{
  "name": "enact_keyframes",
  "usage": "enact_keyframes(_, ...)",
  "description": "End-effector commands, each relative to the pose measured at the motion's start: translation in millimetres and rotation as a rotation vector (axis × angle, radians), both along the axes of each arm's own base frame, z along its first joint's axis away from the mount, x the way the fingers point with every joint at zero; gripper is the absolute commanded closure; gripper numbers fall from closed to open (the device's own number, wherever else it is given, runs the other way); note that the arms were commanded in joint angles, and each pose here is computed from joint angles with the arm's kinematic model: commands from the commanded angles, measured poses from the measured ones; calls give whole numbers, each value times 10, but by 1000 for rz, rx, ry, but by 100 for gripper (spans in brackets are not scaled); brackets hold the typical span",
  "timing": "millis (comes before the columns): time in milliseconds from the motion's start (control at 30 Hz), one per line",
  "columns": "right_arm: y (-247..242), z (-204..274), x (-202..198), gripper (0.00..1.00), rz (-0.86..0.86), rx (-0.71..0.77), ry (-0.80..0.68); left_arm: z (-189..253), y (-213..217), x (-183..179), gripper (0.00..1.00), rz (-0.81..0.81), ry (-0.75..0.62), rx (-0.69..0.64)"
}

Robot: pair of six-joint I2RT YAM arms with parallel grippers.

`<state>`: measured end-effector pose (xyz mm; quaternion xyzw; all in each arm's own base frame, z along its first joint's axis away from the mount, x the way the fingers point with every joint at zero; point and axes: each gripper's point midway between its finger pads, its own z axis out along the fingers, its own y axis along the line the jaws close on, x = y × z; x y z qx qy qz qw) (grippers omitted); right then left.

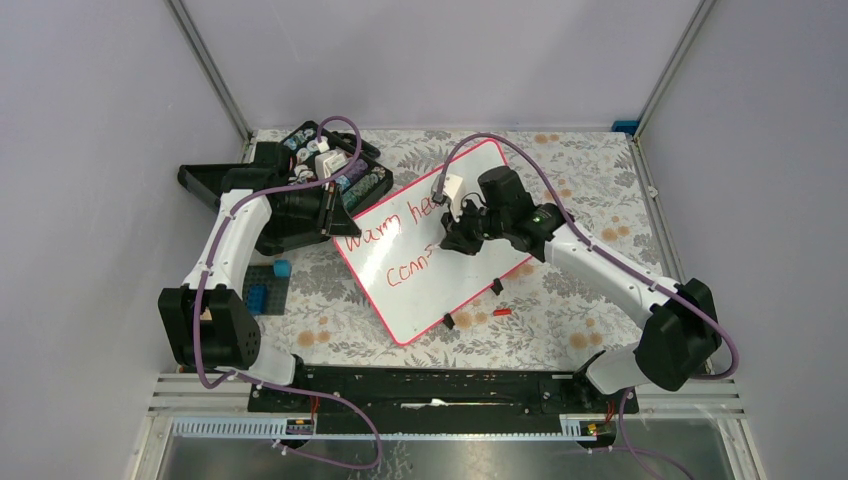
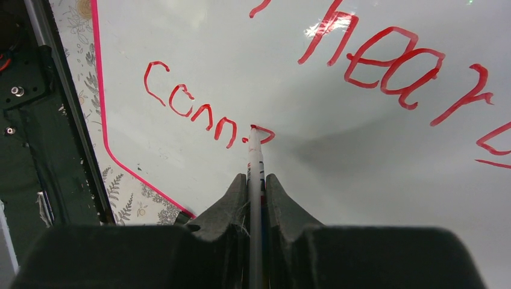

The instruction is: Write a sentence on the whiteboard

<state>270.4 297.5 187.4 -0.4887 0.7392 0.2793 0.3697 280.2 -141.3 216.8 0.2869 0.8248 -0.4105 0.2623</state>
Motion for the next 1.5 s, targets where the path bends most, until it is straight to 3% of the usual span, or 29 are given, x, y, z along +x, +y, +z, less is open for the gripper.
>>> enact_keyframes(0,-8,-40,-5,100,-1,-7,-24,-208,19,17,100,-32,-9,75)
enact_keyframes(600,-180,-145,-61,100,-24,-48,-39,-213,18,19,100,-32,-7,75)
enact_keyframes(1467,-330,262,149,100,-88,28,-58,-204,3,12,100,-34,-5,74)
